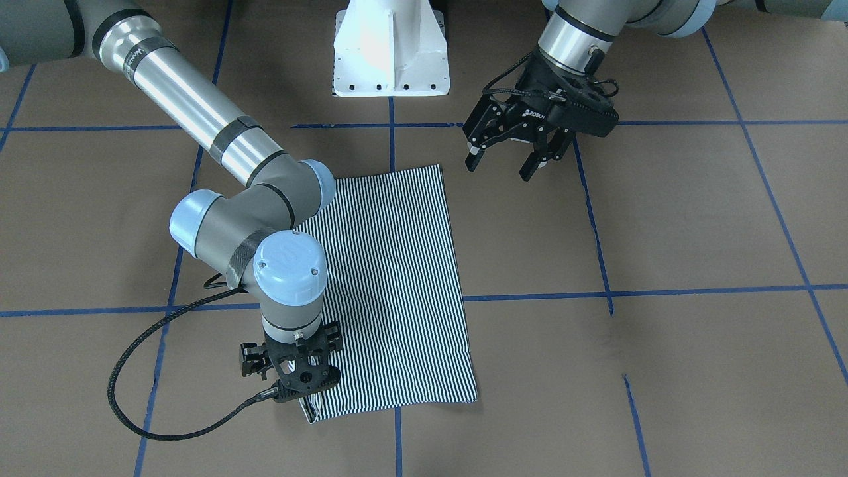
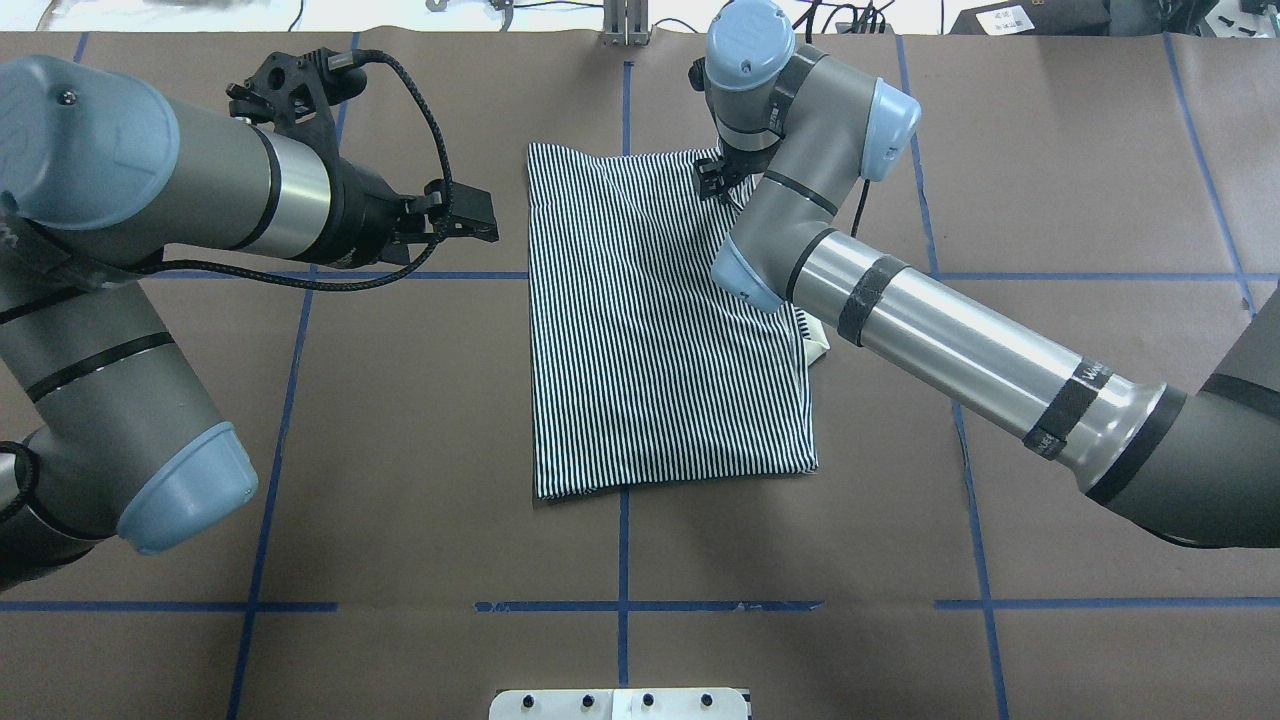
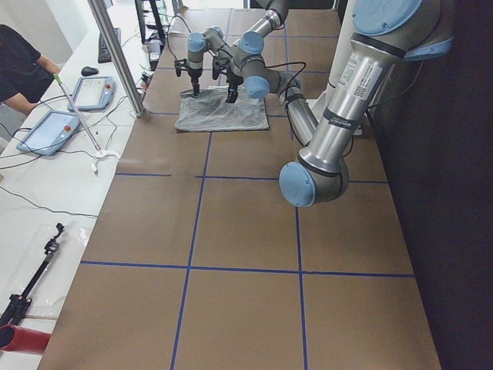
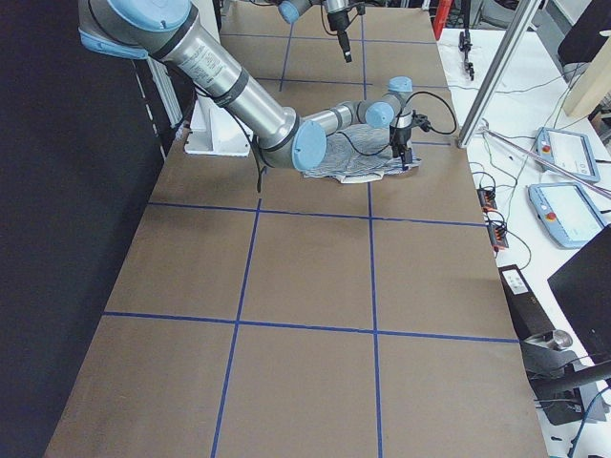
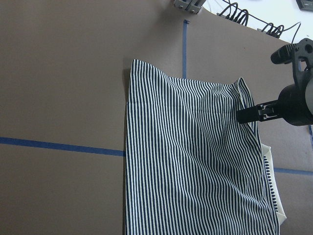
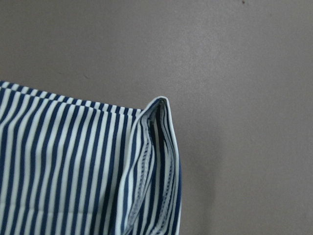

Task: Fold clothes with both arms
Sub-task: 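Adjust the far corner of the folded shirt with the right gripper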

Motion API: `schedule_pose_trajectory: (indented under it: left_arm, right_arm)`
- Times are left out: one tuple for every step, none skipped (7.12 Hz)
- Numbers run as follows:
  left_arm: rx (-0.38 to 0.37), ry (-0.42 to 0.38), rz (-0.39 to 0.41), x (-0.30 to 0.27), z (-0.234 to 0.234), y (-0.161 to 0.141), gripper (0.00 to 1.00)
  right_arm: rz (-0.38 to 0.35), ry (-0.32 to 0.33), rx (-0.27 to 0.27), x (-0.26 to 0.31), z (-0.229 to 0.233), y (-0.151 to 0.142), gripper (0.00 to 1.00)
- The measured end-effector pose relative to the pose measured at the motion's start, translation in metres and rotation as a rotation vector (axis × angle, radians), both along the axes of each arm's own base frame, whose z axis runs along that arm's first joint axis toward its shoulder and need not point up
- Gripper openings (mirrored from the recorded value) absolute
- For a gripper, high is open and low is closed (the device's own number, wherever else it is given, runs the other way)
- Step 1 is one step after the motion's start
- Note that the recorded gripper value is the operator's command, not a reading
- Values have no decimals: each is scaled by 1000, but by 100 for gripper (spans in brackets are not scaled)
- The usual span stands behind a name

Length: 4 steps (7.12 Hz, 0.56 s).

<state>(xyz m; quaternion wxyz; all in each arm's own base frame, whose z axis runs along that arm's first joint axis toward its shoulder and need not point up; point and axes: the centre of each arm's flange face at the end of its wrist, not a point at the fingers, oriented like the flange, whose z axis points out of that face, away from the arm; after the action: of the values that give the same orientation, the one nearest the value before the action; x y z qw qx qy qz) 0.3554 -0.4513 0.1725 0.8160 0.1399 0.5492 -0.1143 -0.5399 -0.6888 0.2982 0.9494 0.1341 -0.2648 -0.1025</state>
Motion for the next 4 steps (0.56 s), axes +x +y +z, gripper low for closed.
schedule_pose_trajectory:
  left_arm:
    - [0,1,0,0,0,0,100]
    - [0,2,0,0,-1,0,100]
    - [-1,2,0,0,-1,0,100]
    - [-2,2,-1,0,-1,0,100]
  right_arm:
    - [-3,5,2,3,3,-2,100]
    - [-6,14,7,13,8,-9,100]
    - [-11,30,9,25,20,-17,100]
    - [-16,47,5,35,34,-22,100]
